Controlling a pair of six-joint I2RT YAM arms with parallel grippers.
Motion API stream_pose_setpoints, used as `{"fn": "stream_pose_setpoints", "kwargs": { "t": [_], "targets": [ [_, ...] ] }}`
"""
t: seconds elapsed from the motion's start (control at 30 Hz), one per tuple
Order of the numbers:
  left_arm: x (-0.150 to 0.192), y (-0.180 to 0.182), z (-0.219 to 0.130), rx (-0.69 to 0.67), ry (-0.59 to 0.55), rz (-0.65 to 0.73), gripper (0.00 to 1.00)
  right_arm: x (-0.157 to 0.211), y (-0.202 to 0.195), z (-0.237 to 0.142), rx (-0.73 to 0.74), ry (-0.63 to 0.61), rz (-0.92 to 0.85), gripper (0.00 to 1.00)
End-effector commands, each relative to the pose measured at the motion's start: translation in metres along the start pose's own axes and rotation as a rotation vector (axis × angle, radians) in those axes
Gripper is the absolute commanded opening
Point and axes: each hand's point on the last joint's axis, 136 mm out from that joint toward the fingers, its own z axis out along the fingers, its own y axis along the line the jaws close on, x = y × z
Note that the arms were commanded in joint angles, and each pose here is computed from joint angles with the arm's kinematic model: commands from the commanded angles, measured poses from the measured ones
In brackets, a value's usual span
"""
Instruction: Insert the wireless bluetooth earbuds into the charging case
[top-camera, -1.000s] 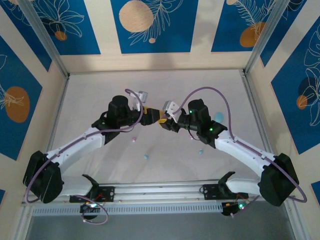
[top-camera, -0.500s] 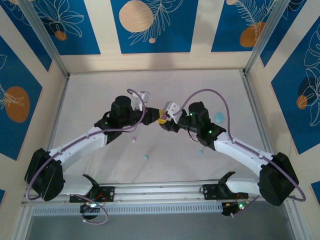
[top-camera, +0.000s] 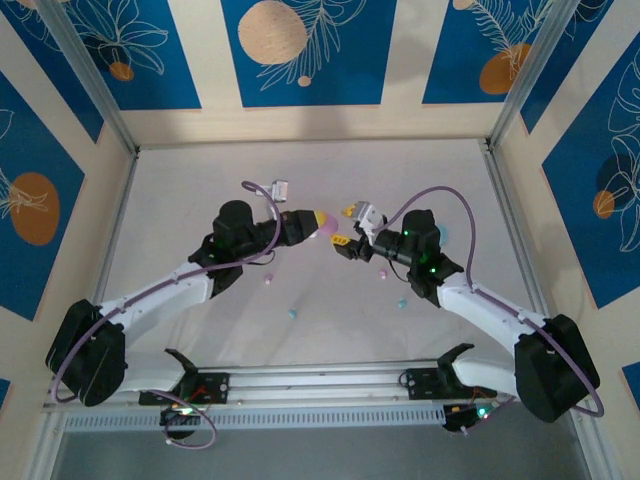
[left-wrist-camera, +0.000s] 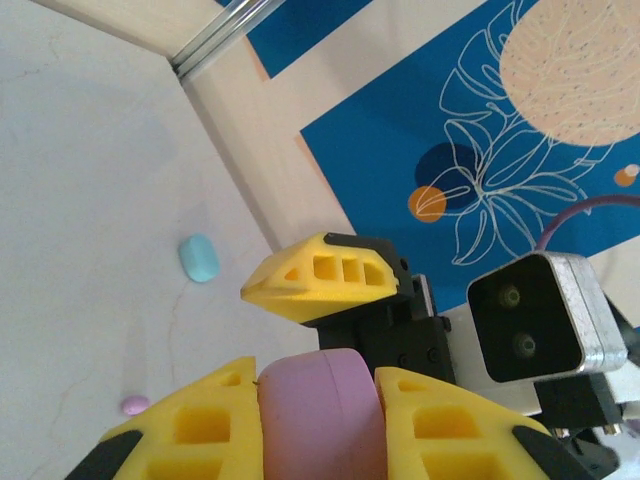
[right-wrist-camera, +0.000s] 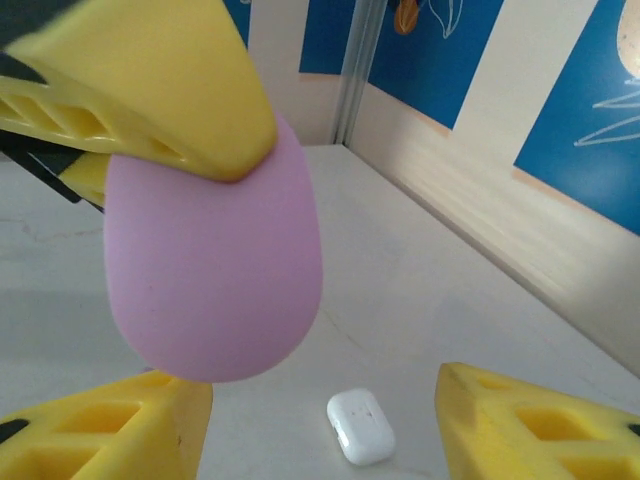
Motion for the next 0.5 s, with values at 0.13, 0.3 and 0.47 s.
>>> {"fn": "stream_pose_setpoints", "kwargs": {
  "t": [0.13,0.3,0.47],
  "targets": [
    [-0.001,-0.016,-0.001,0.055,0.009,-0.009,0.12,-0.033,0.006,-0.004,-0.048,-0.112,-0.063,0.61],
    [-0.001,-0.014,-0.001,0.045,0.012,-0.008,0.12,-0.043,0.015,-0.006,-0.094,-0.143,-0.074,0.61],
    [-0.001,-0.017,-0.001,0.052,0.013,-0.005,0.12,-0.046,0.009,-0.003,-0.070,-0.140,-0.066,0.57]
  ]
}}
